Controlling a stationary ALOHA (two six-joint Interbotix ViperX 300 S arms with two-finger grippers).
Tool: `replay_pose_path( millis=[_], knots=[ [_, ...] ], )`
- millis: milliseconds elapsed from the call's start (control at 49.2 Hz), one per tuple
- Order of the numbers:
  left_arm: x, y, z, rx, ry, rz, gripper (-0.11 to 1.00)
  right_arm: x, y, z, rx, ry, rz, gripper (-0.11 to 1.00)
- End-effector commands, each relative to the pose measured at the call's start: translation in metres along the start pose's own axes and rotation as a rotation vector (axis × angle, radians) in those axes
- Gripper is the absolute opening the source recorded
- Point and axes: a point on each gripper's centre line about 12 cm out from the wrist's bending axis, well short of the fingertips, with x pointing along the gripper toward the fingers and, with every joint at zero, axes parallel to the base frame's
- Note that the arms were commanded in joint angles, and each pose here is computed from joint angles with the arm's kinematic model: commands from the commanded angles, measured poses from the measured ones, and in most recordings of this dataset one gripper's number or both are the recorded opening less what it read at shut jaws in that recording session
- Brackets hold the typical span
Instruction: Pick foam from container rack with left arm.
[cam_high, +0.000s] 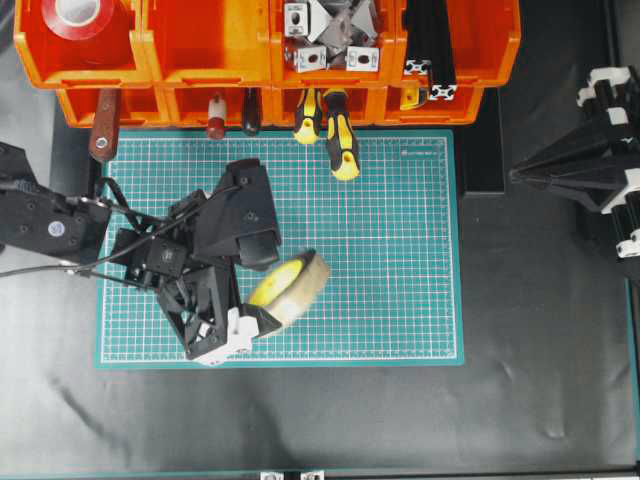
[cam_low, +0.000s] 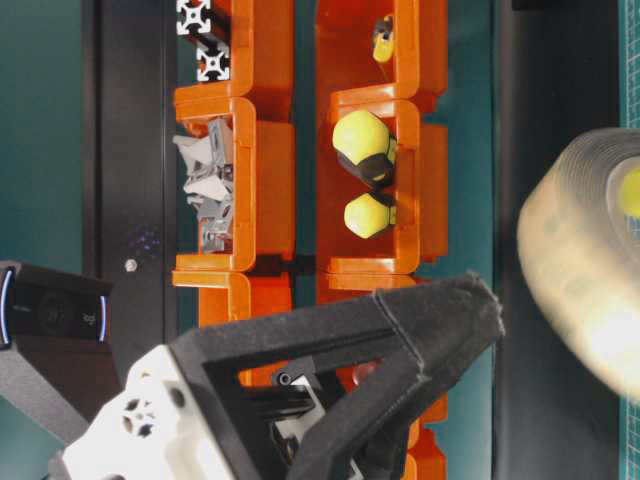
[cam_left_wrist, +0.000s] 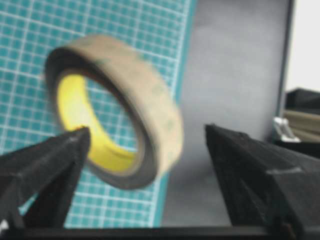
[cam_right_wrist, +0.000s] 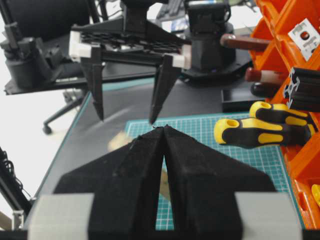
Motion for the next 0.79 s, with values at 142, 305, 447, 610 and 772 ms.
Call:
replay_pose_path(
  millis=[142, 305, 447, 610, 772],
  knots=[
    [-0.016, 0.0, 0.011, 0.007, -0.034, -0.008, 0.91, 0.001, 0.003, 0.014, 0.001, -0.031, 0.009, 0.0],
    [-0.035, -0.003, 0.017, 0.007, -0.075, -0.029, 0.91, 0.001, 0.003, 0.014, 0.001, -0.032, 0.011, 0.0],
    [-0.063, -0.008, 0.026, 0.022, -0.139, -0.064, 0.91, 0.001, 0.003, 0.014, 0.001, -0.033, 0.009, 0.0],
    [-0.11, -0.016, 0.032, 0.124, -0.239, -0.113, 0.91, 0.001, 0.003, 0.014, 0.003, -0.031, 0.009, 0.0],
    [-0.156, -0.016, 0.033, 0.251, -0.347, -0.143, 0.89, 0.001, 0.003, 0.013, 0.0, -0.028, 0.01, 0.0]
  ],
)
